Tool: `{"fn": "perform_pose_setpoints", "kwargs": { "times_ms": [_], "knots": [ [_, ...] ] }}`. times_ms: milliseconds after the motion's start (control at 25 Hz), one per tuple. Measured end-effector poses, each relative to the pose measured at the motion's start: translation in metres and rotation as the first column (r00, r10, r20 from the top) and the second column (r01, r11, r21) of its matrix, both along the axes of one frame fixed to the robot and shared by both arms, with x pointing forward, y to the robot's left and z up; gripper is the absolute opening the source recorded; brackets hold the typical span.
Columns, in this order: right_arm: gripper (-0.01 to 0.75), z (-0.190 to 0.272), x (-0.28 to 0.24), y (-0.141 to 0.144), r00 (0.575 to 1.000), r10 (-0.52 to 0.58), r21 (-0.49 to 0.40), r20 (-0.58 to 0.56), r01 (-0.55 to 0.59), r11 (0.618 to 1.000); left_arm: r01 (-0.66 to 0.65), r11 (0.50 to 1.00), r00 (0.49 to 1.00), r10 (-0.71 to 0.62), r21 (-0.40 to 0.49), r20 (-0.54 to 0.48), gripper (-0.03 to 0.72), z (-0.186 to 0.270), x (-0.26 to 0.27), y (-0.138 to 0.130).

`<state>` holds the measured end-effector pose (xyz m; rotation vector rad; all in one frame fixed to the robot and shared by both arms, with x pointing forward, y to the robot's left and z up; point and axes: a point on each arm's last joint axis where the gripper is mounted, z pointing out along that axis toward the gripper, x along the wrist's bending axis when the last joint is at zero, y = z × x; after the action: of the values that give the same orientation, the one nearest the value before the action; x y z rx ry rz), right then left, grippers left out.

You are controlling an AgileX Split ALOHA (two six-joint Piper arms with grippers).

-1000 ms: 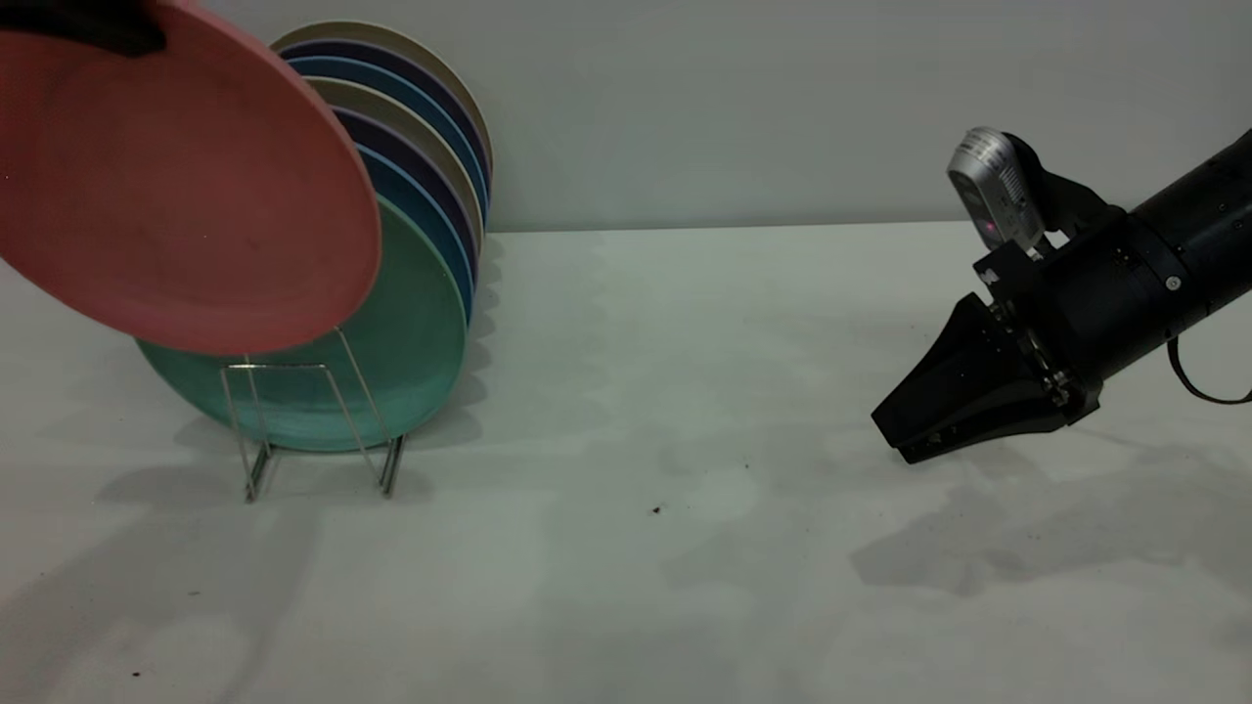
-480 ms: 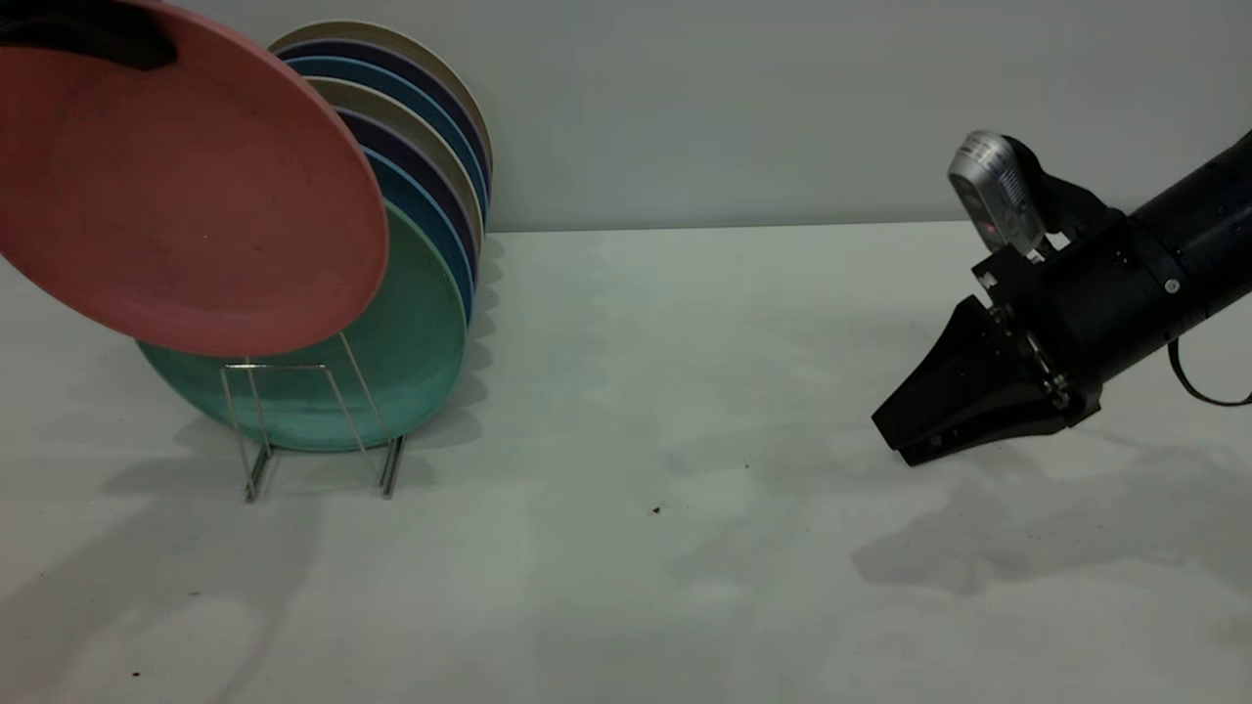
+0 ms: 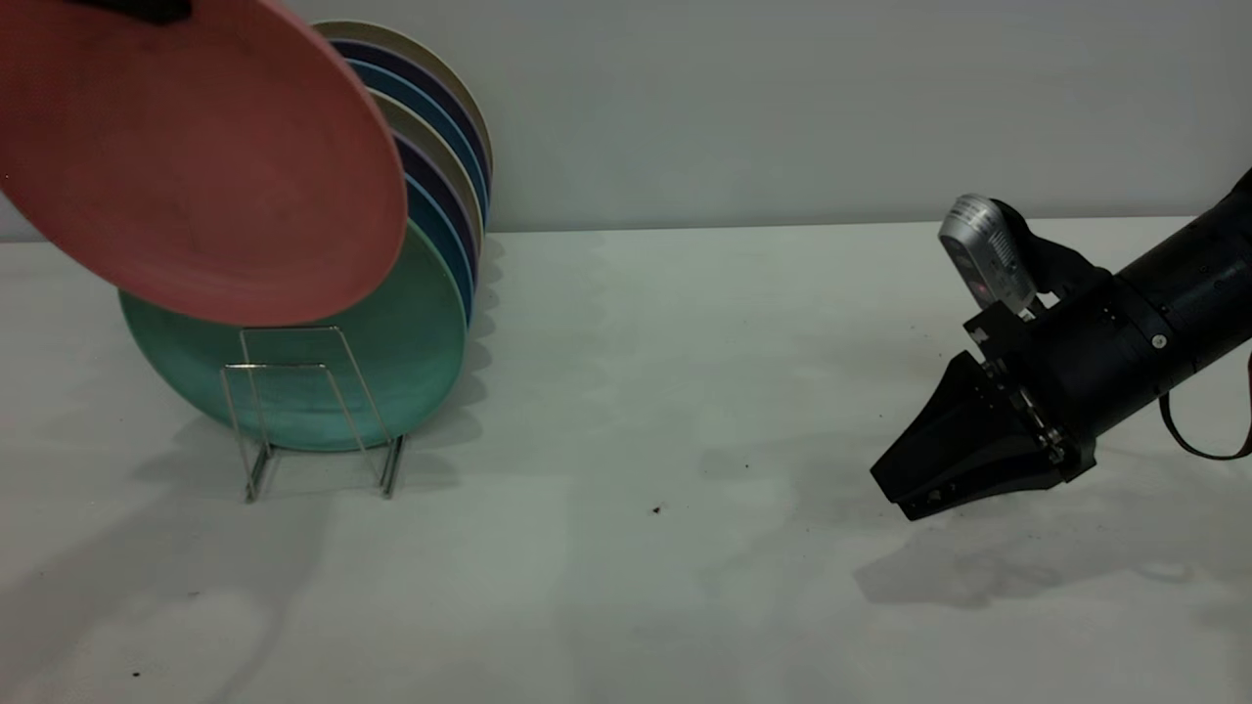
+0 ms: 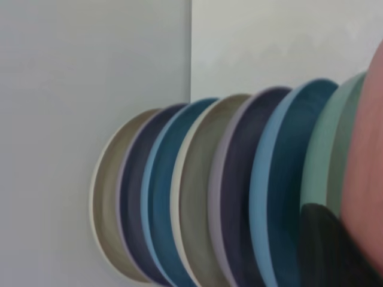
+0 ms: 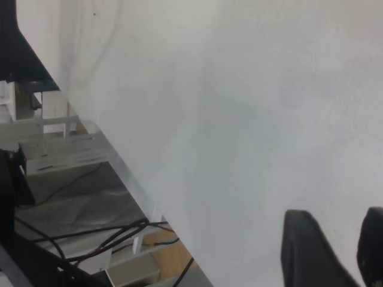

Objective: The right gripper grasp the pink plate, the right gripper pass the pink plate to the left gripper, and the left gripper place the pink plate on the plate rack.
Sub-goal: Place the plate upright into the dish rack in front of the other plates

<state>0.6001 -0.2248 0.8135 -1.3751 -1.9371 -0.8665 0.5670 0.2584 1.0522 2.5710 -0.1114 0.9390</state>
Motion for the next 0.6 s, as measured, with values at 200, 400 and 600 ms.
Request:
{"fn": "perform_pose_setpoints", "kwargs": {
  "times_ms": [200,400,600],
  "knots": [
    [0.237,0.000,0.000,0.000,1.000,0.001,0.000,0.000,-0.001,1.000,0.007,1.000,0.999,-0.008,-0.012,-0.054,0.079,-0.010,0.008,-0.001],
    [0.237,0.000,0.000,0.000,1.000,0.001,0.000,0.000,-0.001,1.000,0.000,1.000,0.998,0.000,-0.007,-0.060,0.079,-0.017,0.016,-0.001],
    [0.237,0.000,0.000,0.000,1.000,0.001,0.000,0.000,-0.001,1.000,-0.012,1.000,0.999,0.012,-0.003,-0.038,0.079,-0.014,0.019,0.000]
  ]
}}
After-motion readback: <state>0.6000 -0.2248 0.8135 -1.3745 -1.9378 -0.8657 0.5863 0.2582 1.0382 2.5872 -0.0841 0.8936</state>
